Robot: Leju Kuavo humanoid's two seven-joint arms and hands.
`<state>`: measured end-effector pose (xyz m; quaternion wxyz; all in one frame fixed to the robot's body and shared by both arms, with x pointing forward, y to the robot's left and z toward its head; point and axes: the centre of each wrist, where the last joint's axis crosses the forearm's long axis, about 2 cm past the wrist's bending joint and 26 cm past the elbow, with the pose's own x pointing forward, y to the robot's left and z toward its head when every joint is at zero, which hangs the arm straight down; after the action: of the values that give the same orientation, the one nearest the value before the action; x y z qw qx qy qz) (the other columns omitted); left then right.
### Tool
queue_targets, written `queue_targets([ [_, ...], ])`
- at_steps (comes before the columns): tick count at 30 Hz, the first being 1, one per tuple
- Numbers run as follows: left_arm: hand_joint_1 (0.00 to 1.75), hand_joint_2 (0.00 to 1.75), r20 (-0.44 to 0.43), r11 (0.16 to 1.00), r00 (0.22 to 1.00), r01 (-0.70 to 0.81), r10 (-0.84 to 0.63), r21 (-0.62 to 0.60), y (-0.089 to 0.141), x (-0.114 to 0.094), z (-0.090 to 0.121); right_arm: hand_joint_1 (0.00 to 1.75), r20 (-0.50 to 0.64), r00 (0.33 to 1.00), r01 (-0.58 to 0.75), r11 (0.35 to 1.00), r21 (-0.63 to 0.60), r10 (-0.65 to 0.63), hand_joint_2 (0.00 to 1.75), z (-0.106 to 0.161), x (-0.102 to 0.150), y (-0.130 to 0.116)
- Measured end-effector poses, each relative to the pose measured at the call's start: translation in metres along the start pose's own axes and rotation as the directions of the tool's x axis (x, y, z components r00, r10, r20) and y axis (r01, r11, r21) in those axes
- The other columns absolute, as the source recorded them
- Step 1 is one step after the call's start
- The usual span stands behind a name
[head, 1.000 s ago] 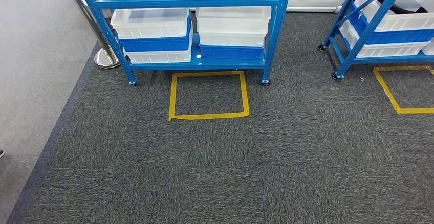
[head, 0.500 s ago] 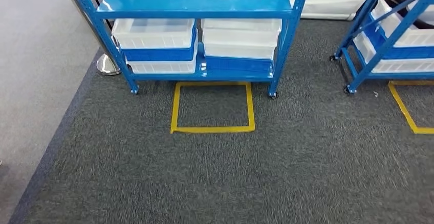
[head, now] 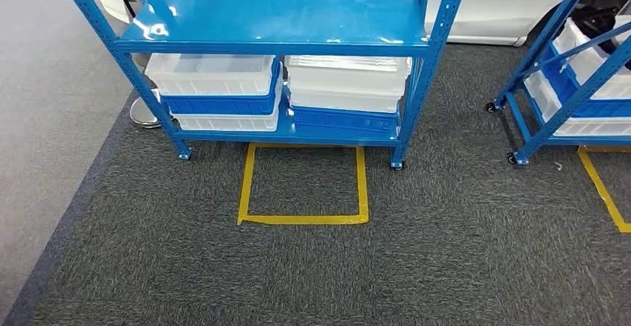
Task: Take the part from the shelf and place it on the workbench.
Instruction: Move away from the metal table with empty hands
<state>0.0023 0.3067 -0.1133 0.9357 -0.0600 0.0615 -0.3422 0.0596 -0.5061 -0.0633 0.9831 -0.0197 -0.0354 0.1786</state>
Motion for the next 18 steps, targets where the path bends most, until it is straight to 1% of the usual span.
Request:
queue_targets([
  [3, 0.0, 0.0, 0.005, 1.0, 1.0, 0.002, -0.002, 0.001, 0.001, 0.002, 0.0, 0.0, -0.002, 1.0, 0.001, 1.0, -0.004, -0.001, 0.0, 0.001, -0.001, -0.001],
  [9, 0.0, 0.0, -0.025, 1.0, 1.0, 0.001, -0.001, -0.022, -0.011, -0.013, -0.003, 0.0, -0.012, 1.0, 0.002, 1.0, 0.002, -0.002, 0.0, 0.0, -0.006, 0.001],
  [12, 0.0, 0.0, -0.037, 1.0, 0.999, -0.001, 0.0, -0.029, -0.014, -0.019, -0.004, 0.0, -0.009, 1.0, 0.003, 1.0, 0.007, -0.003, 0.0, -0.001, -0.004, 0.003],
  [18, 0.0, 0.0, 0.007, 1.0, 1.0, -0.008, 0.008, -0.002, -0.002, -0.003, -0.001, 0.0, 0.017, 1.0, 0.012, 1.0, -0.01, -0.012, 0.0, 0.002, 0.004, -0.005],
])
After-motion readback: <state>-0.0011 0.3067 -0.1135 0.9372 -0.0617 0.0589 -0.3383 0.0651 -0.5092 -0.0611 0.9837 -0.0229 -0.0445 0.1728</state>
